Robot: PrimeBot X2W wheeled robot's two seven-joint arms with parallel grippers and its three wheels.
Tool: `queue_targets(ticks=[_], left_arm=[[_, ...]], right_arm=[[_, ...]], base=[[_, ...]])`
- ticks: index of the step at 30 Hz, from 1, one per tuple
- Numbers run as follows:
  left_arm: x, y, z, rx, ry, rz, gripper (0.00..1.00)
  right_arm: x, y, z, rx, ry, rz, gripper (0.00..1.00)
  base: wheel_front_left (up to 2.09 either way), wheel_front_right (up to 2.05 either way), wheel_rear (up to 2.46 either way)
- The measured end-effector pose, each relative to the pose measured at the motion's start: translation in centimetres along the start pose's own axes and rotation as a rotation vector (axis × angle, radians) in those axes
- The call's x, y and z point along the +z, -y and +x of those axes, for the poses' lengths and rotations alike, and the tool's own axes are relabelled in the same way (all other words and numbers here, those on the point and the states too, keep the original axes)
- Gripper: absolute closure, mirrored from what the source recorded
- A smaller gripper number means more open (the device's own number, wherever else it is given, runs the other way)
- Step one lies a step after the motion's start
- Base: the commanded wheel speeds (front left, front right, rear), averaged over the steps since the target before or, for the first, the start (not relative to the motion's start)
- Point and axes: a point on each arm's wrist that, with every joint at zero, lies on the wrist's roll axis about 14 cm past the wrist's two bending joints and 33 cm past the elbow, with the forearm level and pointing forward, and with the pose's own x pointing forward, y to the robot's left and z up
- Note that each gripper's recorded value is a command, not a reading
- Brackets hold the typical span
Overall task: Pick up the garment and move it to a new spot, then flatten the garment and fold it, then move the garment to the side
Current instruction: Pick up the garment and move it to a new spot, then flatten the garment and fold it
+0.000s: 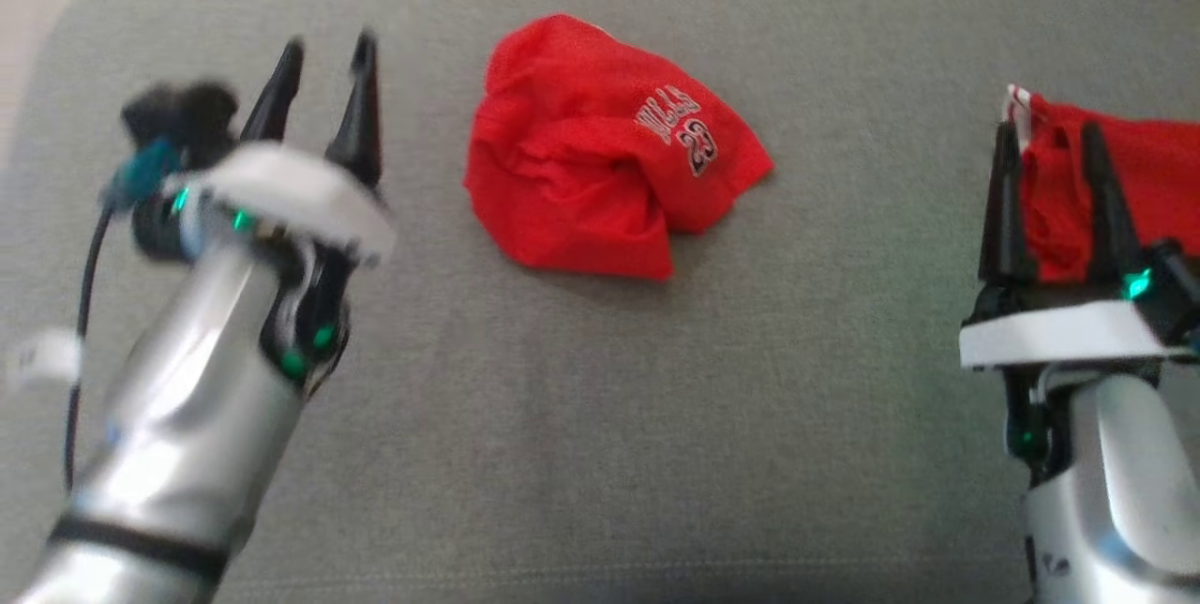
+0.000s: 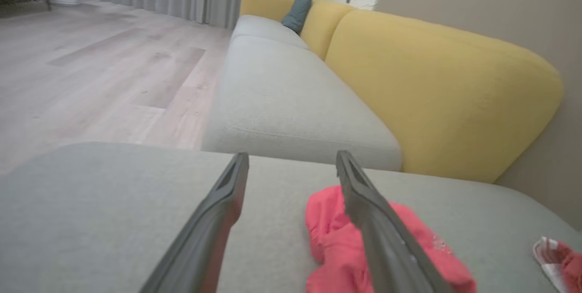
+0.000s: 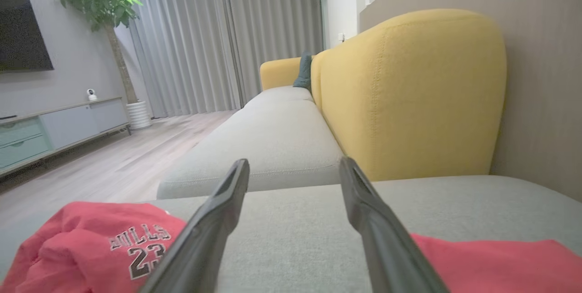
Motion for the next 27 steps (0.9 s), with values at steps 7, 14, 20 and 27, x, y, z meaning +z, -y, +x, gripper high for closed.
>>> queue_targets(ticks=[7, 14, 20, 27], left_arm=[[-2.1, -3.5, -9.0, 0.115, -0.009, 0.015, 0.00], [-2.4, -4.0, -13.9, 0.217, 0.039, -0.049, 0.00], [-1.9, -4.1, -14.1, 0.210, 0.067, -0.039, 0.00], [-3.3, -5.2, -14.5, 0.247, 0.036, -0.055, 0.00]], right_arm=[[-1.3, -2.4, -1.9, 0.060, -0.049, 0.016, 0.00], [-1.8, -4.7, -2.5, 0.122, -0.069, 0.028, 0.00], [-3.7, -9.4, -2.9, 0.261, -0.140, 0.033, 0.00], [-8.9, -15.8, -5.4, 0.480, -0.337, -0.015, 0.00]], base=[[0.00, 0.00, 0.00], [0.00, 0.00, 0.00], [0.00, 0.00, 0.00], [0.00, 0.00, 0.00]])
